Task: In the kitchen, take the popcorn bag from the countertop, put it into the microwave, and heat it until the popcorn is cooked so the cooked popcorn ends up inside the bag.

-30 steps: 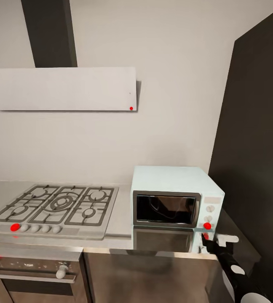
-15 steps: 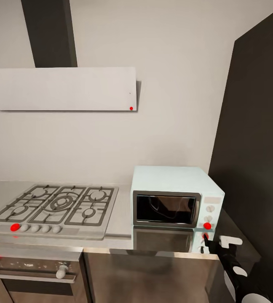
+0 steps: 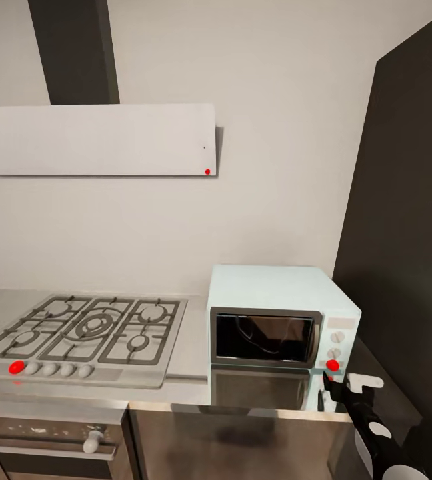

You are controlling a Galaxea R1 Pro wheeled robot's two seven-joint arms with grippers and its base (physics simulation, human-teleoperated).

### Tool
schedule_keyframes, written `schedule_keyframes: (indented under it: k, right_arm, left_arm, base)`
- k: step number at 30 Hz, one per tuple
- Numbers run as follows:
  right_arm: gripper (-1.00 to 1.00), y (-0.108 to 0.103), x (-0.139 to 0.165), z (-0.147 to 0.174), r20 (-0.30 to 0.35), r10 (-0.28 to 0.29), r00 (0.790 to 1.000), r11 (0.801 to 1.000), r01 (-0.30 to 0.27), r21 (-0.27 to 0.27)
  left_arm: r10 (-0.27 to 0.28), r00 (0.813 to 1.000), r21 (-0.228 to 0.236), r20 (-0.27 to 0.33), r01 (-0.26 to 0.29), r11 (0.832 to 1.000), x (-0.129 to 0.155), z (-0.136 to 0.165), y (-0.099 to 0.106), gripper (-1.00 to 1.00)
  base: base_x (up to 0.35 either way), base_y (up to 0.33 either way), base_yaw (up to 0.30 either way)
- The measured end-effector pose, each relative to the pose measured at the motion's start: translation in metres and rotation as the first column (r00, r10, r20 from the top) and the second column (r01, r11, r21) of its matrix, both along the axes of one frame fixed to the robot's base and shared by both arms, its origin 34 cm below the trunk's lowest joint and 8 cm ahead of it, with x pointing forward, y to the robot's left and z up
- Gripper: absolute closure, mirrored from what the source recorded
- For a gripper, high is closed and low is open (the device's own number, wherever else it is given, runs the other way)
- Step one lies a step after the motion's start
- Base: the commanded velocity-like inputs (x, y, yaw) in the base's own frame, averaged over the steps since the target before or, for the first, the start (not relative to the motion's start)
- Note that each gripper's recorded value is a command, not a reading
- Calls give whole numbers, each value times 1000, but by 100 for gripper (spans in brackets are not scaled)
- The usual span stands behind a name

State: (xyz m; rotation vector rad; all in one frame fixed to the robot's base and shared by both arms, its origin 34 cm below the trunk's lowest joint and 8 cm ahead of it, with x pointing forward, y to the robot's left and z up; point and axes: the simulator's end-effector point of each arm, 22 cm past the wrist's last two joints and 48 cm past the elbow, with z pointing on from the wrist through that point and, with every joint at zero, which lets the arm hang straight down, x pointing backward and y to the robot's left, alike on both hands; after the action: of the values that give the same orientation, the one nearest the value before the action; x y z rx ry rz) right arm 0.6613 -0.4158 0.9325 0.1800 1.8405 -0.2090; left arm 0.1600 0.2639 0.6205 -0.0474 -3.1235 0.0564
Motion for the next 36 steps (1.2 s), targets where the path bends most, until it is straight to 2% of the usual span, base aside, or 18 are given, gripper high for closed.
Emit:
schedule_keyframes:
  k: [1,2,12,27,36]
  right_arm:
    - [-100,0,0,0,0,0,1000,1000,0,0]
    - [100,0,0,0,0,0,1000,1000,0,-1]
    - [100,0,0,0,0,0,1000,1000,0,0]
    - [100,0,0,0,0,1,1000,1000,-1,0]
    - [100,-4,-13,-12,-17,-15,1000,1000,15,9]
  left_arm:
    - [0,1000,0,0,0,1000,0,0,0,-100]
    - [0,1000,0,0,0,1000,0,0,0,-100]
    - [0,1000,0,0,0,1000,0,0,0,-100]
    - [0,1000,0,0,0,1000,0,0,0,-100]
    - [0,1000,0,1,0,1000,0,0,0,-100]
  base:
    - [4,0,0]
    - [2,0,0]
    - [6,0,0]
    - [116,17,0]
    - [59,0,0]
